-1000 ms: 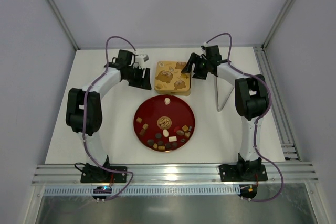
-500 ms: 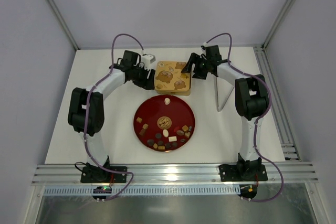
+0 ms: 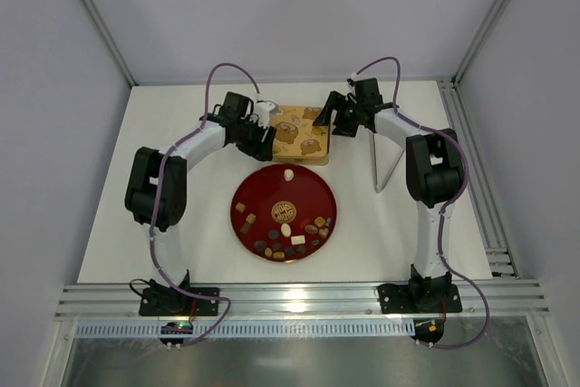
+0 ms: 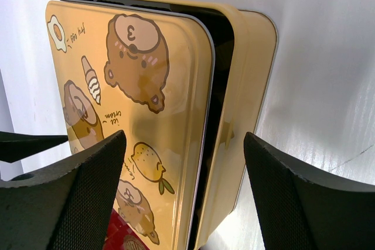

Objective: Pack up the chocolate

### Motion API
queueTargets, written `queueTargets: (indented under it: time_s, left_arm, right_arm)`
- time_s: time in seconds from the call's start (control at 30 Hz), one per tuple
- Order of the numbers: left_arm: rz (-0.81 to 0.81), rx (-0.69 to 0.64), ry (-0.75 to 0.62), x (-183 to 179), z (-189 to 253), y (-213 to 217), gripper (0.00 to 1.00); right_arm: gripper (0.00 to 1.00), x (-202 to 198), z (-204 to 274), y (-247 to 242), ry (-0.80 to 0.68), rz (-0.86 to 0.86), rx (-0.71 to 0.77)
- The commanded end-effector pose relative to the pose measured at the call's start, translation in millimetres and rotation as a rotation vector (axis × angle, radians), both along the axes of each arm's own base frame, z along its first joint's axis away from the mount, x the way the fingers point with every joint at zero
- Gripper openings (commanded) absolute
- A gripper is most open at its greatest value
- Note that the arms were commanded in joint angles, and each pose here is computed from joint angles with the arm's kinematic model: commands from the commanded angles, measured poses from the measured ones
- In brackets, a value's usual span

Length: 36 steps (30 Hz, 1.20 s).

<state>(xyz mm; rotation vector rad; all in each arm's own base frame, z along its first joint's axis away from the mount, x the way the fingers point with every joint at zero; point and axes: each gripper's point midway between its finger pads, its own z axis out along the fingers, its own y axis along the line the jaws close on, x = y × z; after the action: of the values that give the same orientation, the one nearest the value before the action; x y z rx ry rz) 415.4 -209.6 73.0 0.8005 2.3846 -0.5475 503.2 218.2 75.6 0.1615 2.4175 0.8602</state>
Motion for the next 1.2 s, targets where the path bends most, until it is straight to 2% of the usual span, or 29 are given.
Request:
queueTargets:
  time_s: [0.0,0.67,1.17]
  left_arm:
    - [-0.018,0.002,-0.063,12.0,3.7,-4.7,0.61]
    - [-0.021,0.010,-0.110,21.0,-7.8,-20.5,0.61]
    - [-0.032,0.006,-0.162,39.5,2.8,-29.1,0.61]
  right_arm:
    - [0.82,14.1,40.3,6.1,-0.098,0.005,0.039]
    - [0.82,16.2,41.5,4.1,-0.103,0.003,0.050]
    - [0.82,17.7,41.8,4.4,-0.105,0.004,0.050]
